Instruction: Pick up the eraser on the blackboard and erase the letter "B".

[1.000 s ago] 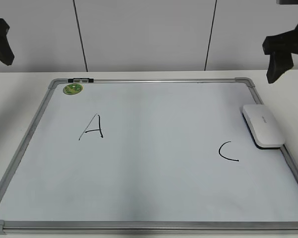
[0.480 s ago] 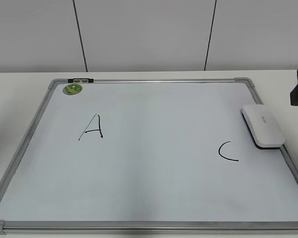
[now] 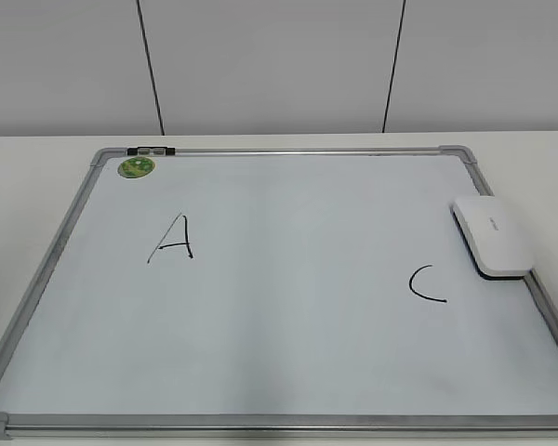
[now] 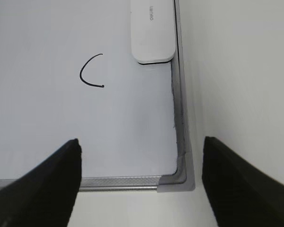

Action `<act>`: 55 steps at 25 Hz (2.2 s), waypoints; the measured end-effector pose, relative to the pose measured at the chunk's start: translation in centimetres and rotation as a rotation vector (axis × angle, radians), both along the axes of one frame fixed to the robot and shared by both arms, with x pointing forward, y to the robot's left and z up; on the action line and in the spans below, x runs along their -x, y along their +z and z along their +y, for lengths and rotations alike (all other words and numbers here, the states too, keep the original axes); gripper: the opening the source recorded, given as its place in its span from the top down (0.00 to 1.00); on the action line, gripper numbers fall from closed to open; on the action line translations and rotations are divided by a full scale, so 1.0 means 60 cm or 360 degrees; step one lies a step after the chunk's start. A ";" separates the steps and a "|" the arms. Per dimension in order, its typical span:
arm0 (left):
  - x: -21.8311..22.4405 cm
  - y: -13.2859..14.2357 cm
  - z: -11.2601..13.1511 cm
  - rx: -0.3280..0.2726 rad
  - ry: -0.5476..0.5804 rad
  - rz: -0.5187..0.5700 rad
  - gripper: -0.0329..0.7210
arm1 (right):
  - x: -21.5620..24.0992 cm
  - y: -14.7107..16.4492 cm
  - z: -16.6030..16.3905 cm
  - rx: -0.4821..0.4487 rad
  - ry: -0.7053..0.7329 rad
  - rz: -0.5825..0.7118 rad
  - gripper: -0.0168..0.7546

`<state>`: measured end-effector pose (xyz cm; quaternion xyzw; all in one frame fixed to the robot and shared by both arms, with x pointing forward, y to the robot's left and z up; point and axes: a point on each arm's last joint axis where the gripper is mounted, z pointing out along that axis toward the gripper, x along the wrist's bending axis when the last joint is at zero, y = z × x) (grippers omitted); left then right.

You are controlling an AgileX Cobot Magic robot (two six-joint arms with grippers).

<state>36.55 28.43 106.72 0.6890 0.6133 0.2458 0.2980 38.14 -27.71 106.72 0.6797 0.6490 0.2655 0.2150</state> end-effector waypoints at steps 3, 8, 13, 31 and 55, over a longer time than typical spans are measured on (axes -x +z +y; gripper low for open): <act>0.039 0.004 0.004 0.0009 0.0000 -0.0024 0.25 | 0.051 -0.003 -0.011 -0.0002 -0.0001 -0.0046 0.22; 0.102 0.014 0.009 0.0019 -0.0030 -0.0092 0.25 | 0.125 -0.012 -0.027 0.0039 0.0028 -0.0065 0.22; 0.158 0.016 0.018 0.0021 -0.0026 -0.0199 0.25 | 0.183 -0.012 -0.039 0.0071 0.0071 -0.0171 0.22; 0.197 -0.024 0.025 0.0009 -0.0019 -0.0270 0.25 | 0.204 -0.041 -0.043 0.0095 0.0100 -0.0214 0.22; 0.198 -0.024 0.015 0.0120 -0.0067 -0.0259 0.25 | 0.204 -0.041 -0.043 0.0095 0.0101 -0.0217 0.22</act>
